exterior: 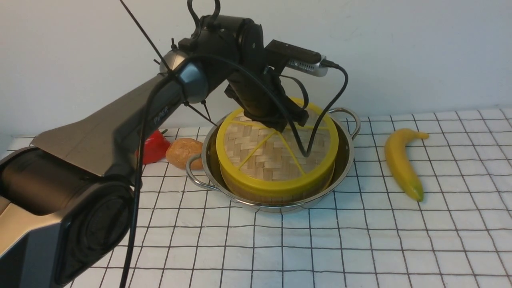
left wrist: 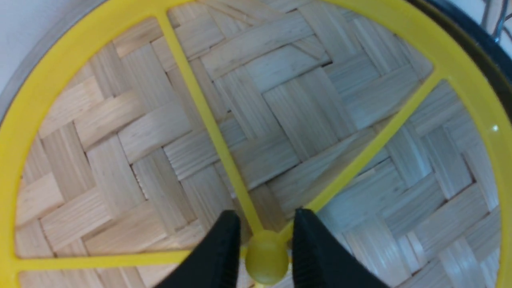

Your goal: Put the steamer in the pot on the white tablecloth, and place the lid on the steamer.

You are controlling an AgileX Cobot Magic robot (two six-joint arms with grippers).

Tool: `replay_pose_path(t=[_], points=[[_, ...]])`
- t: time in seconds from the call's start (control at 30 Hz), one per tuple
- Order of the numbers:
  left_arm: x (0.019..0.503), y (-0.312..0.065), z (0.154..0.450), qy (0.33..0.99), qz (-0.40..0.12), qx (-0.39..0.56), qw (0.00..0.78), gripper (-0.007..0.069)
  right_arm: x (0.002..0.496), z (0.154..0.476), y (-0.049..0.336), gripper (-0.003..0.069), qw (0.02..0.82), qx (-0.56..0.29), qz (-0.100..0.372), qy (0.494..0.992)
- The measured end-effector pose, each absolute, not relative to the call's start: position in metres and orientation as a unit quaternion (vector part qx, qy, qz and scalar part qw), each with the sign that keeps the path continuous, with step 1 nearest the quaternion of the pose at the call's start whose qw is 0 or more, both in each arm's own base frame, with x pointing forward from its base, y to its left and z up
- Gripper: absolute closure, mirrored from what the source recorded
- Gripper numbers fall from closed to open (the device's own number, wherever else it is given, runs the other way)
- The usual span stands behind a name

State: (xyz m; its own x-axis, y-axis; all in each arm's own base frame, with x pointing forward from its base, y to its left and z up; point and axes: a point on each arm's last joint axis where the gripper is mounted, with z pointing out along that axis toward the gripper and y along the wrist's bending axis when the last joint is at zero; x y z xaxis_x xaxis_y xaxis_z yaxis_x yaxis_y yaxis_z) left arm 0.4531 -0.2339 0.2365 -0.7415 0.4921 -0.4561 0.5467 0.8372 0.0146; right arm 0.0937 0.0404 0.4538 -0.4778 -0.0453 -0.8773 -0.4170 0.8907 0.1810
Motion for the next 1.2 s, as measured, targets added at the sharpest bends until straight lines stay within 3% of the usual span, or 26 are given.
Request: replay_pose_path(t=[0.23, 0.5, 0.67, 0.77, 0.87, 1.0, 1.07, 1.2], points=[[0.455, -0.235, 0.246, 0.928, -0.060, 0.279, 0.242, 0.0221, 0.094, 0.454, 0.040, 0.0534, 0.492, -0.138, 0.189, 0.839], [0.455, -0.234, 0.290, 0.915, -0.064, 0.278, 0.287, 0.0200, 0.094, 0.454, 0.040, 0.0528, 0.492, -0.138, 0.189, 0.839], [0.435, -0.219, 0.346, 0.901, -0.037, 0.295, 0.315, 0.0321, 0.094, 0.454, 0.040, 0.0523, 0.492, -0.138, 0.189, 0.839], [0.412, -0.204, 0.400, 0.882, -0.030, 0.291, 0.369, 0.0524, 0.094, 0.454, 0.040, 0.0521, 0.492, -0.139, 0.188, 0.838], [0.388, -0.192, 0.440, 0.866, -0.036, 0.285, 0.409, 0.0625, 0.094, 0.454, 0.040, 0.0517, 0.492, -0.139, 0.188, 0.838], [0.347, -0.175, 0.492, 0.838, -0.061, 0.280, 0.464, 0.0648, 0.094, 0.454, 0.040, 0.0515, 0.492, -0.139, 0.188, 0.838], [0.308, -0.159, 0.532, 0.809, -0.078, 0.284, 0.509, 0.0648, 0.094, 0.454, 0.040, 0.0512, 0.492, -0.139, 0.188, 0.838], [0.265, -0.139, 0.568, 0.777, -0.092, 0.286, 0.554, 0.0648, 0.094, 0.454, 0.040, 0.0508, 0.492, -0.139, 0.188, 0.838]])
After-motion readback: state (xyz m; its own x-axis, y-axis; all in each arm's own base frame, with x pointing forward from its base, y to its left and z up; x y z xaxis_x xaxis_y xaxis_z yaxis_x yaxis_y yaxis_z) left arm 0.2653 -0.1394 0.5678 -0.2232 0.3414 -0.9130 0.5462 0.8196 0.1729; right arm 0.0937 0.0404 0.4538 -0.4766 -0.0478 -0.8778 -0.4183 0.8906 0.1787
